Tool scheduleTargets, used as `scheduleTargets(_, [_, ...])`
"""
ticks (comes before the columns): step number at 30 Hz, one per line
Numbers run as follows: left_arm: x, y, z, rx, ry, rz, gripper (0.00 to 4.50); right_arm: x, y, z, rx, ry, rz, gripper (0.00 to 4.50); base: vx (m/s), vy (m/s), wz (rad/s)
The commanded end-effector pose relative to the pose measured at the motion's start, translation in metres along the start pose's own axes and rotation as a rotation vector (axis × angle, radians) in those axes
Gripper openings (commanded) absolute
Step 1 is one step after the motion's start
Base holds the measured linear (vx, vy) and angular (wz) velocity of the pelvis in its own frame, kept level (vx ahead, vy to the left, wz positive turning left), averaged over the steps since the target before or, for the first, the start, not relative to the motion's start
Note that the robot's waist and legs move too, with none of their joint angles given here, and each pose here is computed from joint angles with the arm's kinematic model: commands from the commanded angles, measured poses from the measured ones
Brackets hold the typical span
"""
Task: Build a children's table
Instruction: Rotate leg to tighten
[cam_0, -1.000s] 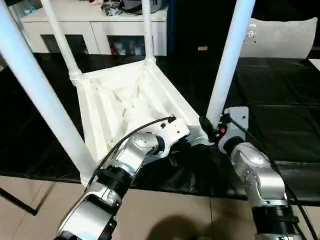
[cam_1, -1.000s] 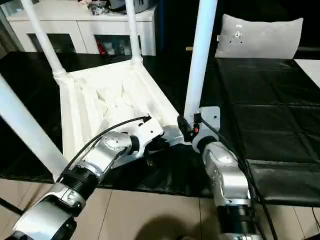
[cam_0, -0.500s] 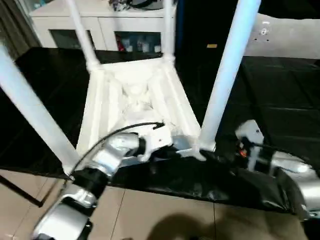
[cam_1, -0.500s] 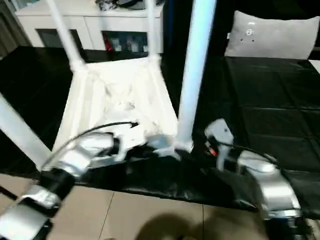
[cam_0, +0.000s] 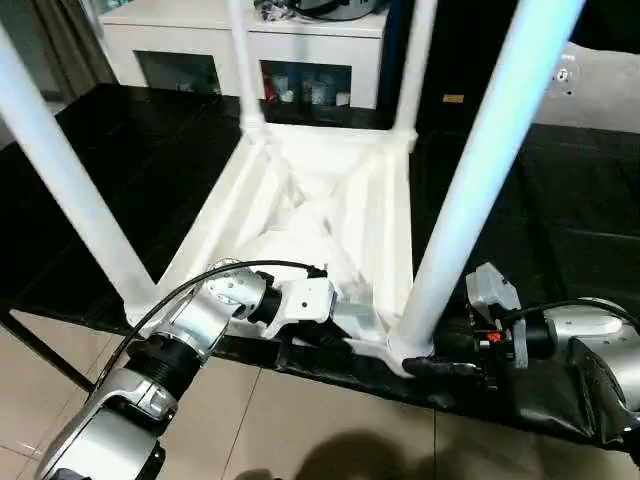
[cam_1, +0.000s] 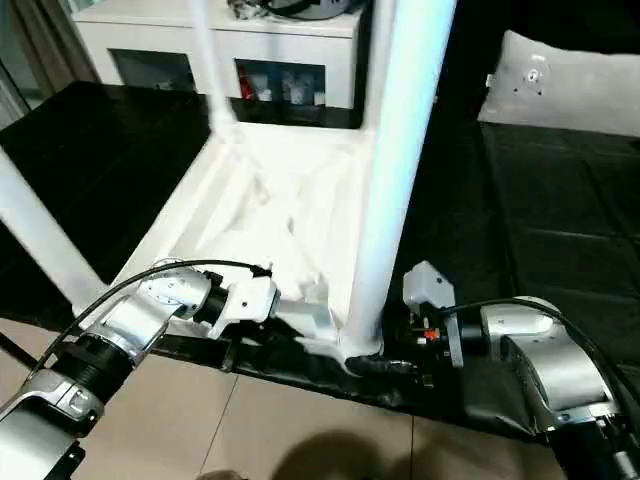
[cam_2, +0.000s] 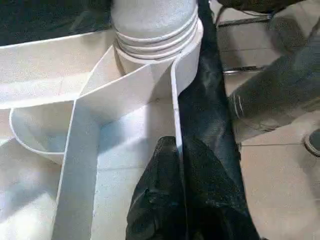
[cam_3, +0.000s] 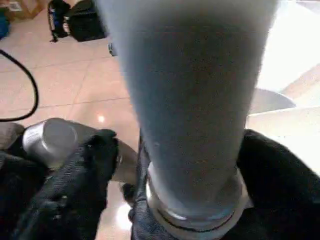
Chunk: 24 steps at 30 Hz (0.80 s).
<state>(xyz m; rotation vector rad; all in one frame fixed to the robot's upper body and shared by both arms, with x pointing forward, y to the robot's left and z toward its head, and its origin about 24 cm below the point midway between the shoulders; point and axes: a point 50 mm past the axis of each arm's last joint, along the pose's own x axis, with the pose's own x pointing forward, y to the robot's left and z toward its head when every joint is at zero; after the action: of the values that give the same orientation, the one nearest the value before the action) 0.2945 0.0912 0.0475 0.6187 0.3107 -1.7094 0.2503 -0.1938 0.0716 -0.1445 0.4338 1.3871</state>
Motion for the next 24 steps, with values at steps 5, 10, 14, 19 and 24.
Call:
scheduleTargets(5, [0.004,-0.005,0.005,0.058,0.021,-0.079,0.0,0.001,0.0,0.004,0.007,-0.004,0.057,3.33,0.0,0.0,0.0])
scheduleTargets(10, [0.003,-0.005,0.004,0.055,0.02,-0.075,0.0,-0.002,-0.001,0.003,0.02,-0.007,0.068,3.03,0.0,0.0,0.0])
scheduleTargets(14, [0.001,-0.006,0.003,0.047,0.017,-0.068,0.0,0.0,0.0,0.005,0.029,-0.024,0.085,2.59,0.0,0.0,0.0])
scheduleTargets(19, [0.001,-0.007,0.002,0.017,0.003,-0.049,0.0,0.006,0.006,0.006,0.057,-0.072,0.097,2.21,0.0,0.0,0.0])
scheduleTargets(24, [0.006,0.004,0.005,-0.064,-0.018,0.097,0.0,0.025,0.014,0.008,0.111,-0.145,0.009,2.13,0.0,0.0,0.0])
